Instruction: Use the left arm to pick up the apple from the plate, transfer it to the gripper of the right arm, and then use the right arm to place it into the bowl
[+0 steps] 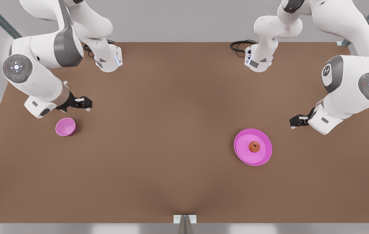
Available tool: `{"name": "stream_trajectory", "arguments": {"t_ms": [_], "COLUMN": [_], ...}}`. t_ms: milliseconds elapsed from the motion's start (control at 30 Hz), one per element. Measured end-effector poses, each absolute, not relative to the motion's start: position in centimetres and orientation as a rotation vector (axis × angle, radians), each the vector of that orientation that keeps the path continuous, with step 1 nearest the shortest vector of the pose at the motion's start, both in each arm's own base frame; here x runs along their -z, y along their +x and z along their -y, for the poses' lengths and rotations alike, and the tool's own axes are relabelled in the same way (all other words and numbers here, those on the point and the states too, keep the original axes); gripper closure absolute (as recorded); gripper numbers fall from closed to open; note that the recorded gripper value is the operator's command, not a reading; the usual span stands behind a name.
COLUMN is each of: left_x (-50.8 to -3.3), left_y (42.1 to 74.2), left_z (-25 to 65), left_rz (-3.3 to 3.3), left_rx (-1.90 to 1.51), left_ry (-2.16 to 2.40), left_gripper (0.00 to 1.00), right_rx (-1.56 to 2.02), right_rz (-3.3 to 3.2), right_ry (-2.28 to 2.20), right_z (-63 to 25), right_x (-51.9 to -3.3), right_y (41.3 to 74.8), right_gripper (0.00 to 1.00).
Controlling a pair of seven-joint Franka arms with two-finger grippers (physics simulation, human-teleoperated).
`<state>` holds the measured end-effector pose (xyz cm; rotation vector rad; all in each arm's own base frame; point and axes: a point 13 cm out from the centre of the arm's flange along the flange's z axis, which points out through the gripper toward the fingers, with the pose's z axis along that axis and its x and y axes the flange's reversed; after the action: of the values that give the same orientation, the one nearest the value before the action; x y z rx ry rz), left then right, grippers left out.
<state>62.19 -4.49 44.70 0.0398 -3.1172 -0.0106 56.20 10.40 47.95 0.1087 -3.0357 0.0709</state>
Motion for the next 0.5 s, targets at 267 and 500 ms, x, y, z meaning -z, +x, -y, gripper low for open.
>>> {"name": "stream_trajectory", "arguments": {"t_ms": [267,500], "left_x": [-27.1,-13.4], "left_y": [57.6,56.2], "left_z": [7.0,7.0], "left_rz": [2.956,3.076], "left_rx": [-0.002,-0.024], "left_ry": [-0.061,-0.121], "left_gripper": [0.00,0.00], "right_rx": [-0.089,-0.083], "right_rz": [3.045,3.048], "right_ry": [0.004,0.041], "right_z": [-6.3,-7.1], "right_x": [-47.6,-47.5], "right_y": [56.4,56.4], "right_gripper": [0.00,0.00]}}
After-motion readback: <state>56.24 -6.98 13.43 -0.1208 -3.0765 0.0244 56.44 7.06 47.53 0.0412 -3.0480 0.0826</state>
